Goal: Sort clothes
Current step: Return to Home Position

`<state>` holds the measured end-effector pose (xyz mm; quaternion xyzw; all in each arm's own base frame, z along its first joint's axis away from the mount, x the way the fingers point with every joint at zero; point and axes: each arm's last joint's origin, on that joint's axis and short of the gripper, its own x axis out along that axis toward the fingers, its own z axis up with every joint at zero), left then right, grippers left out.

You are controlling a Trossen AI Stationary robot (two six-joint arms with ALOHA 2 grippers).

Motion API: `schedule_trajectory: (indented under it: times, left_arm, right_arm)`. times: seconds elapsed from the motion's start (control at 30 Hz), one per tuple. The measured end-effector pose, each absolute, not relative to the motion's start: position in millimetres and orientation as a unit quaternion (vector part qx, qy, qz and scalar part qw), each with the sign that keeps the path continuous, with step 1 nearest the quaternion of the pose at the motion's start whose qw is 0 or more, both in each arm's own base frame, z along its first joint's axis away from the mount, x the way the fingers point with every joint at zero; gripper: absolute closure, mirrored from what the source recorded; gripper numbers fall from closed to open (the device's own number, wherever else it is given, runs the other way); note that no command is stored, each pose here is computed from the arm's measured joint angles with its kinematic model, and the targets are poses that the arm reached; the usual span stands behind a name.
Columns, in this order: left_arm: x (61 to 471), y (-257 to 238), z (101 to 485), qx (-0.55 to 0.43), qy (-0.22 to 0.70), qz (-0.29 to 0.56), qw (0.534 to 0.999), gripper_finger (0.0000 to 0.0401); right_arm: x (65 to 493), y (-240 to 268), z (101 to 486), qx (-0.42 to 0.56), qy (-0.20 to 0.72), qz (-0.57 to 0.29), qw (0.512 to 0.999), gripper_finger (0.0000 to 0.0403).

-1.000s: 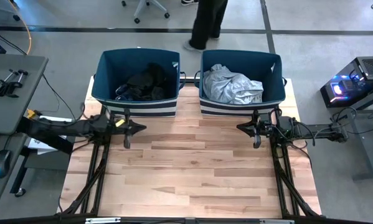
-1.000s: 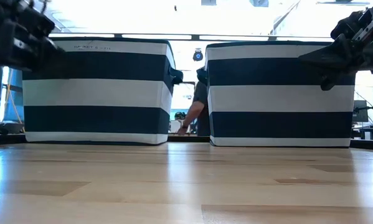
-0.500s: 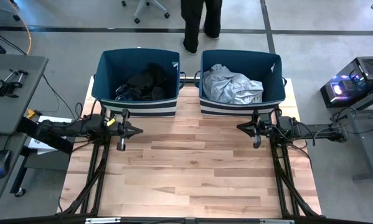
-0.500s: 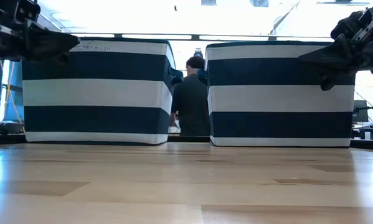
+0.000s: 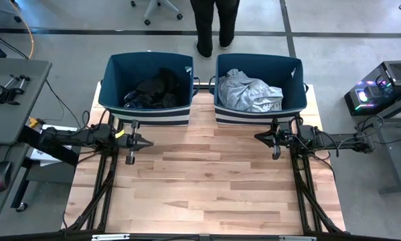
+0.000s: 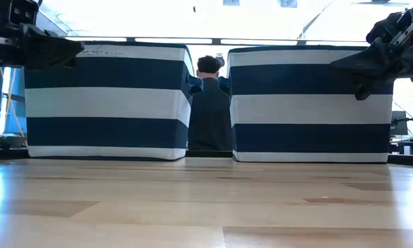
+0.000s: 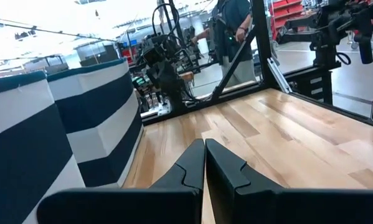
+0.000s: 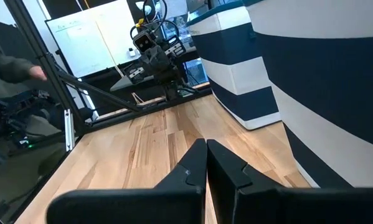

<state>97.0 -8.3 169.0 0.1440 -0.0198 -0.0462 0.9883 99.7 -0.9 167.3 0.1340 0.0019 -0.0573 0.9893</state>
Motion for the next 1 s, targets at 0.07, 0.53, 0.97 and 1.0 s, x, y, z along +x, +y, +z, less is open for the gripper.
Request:
schedule_trajectory:
  times: [0.07,0.53,0.97,1.0]
  left_arm:
    - [97.0,-8.2,169.0,0.144,-0.020,-0.046,0.988,0.0398]
    - [99.6,-13.0,164.5,0.145,0.004,-0.072,0.987,0.0398]
    - [99.7,-13.1,164.5,0.145,0.005,-0.072,0.987,0.0398]
    - [99.7,-13.1,164.5,0.145,0.005,-0.072,0.987,0.0398]
  right_arm:
    - [99.7,-0.9,167.3,0.133,0.002,-0.057,0.989,0.0402]
    - [99.6,-0.9,167.3,0.133,0.002,-0.058,0.989,0.0402]
    - [99.7,-0.9,167.3,0.134,0.002,-0.057,0.989,0.0402]
    - [99.7,-0.9,167.3,0.133,0.002,-0.057,0.989,0.0402]
